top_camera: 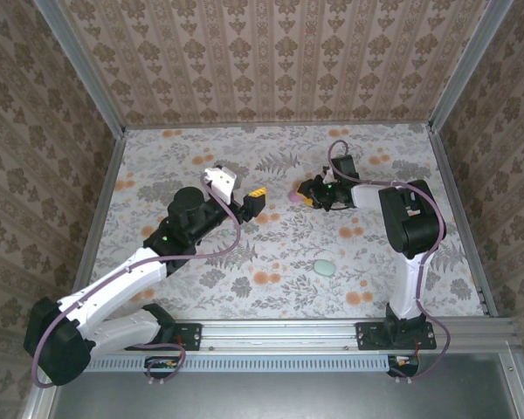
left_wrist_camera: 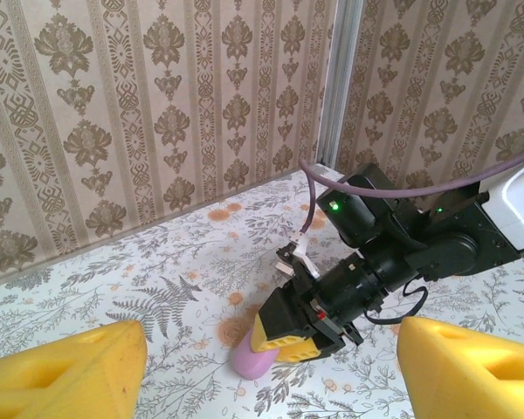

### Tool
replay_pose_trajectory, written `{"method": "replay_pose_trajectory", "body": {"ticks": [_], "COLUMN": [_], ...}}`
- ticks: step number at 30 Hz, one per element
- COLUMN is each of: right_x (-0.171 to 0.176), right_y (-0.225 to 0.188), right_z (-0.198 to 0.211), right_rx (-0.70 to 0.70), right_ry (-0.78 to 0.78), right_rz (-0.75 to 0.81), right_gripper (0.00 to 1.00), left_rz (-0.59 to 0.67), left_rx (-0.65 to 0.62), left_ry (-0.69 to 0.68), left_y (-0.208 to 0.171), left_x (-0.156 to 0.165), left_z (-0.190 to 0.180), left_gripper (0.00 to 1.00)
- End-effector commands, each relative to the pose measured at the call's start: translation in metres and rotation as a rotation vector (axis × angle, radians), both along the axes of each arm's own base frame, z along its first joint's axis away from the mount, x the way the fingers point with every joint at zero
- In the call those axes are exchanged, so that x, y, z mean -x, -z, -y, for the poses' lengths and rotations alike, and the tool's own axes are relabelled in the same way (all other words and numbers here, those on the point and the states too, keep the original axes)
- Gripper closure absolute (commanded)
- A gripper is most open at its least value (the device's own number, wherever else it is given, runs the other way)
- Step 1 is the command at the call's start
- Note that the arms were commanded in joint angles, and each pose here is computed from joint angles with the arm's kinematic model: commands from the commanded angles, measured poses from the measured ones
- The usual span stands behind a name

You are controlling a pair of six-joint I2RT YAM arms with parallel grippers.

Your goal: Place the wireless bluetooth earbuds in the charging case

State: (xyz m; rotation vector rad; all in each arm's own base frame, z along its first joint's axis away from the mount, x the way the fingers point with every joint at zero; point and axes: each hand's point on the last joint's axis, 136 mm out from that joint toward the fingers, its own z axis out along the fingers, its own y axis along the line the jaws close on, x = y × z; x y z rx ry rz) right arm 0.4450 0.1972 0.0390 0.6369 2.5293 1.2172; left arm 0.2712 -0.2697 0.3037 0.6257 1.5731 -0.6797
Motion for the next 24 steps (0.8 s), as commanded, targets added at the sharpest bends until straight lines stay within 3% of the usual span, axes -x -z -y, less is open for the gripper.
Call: {"method": "replay_pose_trajectory", "body": {"ticks": [1, 4, 16, 24], "right_x": [0.004, 0.009, 0.031, 0.096], "right_y": [0.01, 0.009, -0.006, -0.038], "right_z": [0.005, 0.009, 0.024, 0.046], "right_rx": [0.056, 0.082, 0.179, 0.297], "right_ry": [-0.009, -0.009, -0.031, -0.122], "right_rz": [-0.001, -0.003, 0.0, 0.013], "right_gripper": [0.63, 0.57, 0.46, 0.43], "left_rz": [-0.01, -0.011, -0.01, -0.03], "left_rx": [0.002, 0.002, 0.006, 0.006], "left_ry": [-0.009, -0.011, -0.005, -0.012], "left_y": [0.002, 0.003, 0.003, 0.01], "left_x": [0.003, 0.003, 0.004, 0.0], "left_z": [-0.003, -0.004, -0.003, -0.002], "left_gripper": [0.24, 0.24, 0.24, 0.24]}}
